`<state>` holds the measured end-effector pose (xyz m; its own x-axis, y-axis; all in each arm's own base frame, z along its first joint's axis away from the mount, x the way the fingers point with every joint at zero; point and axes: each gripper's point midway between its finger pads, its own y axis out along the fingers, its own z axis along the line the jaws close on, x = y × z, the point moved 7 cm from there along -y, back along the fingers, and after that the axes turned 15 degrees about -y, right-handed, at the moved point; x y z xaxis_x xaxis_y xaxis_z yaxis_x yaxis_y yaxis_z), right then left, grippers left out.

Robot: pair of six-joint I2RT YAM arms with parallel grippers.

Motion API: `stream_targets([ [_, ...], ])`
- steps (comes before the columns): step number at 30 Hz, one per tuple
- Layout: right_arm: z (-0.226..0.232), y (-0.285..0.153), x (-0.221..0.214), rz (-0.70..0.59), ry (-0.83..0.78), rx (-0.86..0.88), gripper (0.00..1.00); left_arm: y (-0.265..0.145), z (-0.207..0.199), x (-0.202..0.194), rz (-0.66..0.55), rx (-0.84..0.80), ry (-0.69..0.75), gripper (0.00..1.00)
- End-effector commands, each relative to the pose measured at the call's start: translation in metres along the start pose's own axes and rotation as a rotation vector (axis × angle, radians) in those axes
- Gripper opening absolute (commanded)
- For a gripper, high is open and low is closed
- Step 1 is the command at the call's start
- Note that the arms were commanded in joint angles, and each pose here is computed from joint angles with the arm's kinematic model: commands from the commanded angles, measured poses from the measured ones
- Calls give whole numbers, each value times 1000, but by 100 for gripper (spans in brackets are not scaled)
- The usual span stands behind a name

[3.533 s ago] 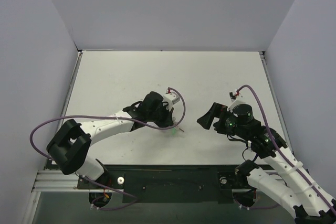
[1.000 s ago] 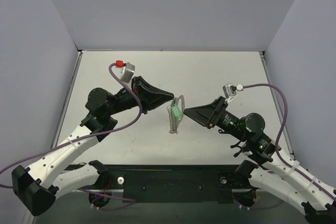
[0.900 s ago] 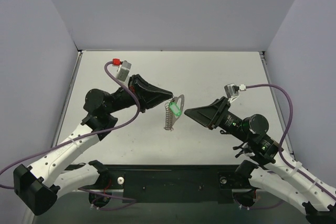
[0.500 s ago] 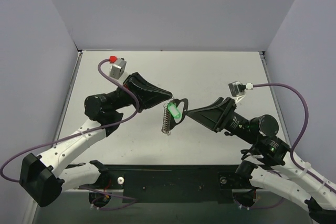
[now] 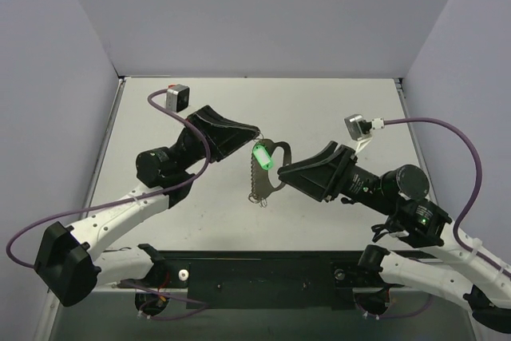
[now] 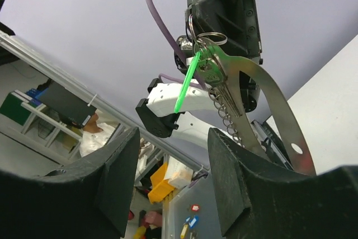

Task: Remove the keys from the keyring

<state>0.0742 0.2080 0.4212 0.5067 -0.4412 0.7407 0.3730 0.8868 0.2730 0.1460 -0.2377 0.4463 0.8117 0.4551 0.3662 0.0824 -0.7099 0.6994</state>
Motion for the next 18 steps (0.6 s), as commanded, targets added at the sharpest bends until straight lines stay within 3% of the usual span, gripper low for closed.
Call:
stream_targets([
  [1, 23, 3, 18, 16, -127, 51, 47, 8, -42, 4, -95, -149, -4, 0],
  [9, 30, 7, 32, 96, -271, 9, 48, 18, -45, -4, -129, -131, -145, 0],
  [18, 36, 15, 40, 161, -316, -12, 48, 24, -36, -12, -127, -194, -279, 0],
])
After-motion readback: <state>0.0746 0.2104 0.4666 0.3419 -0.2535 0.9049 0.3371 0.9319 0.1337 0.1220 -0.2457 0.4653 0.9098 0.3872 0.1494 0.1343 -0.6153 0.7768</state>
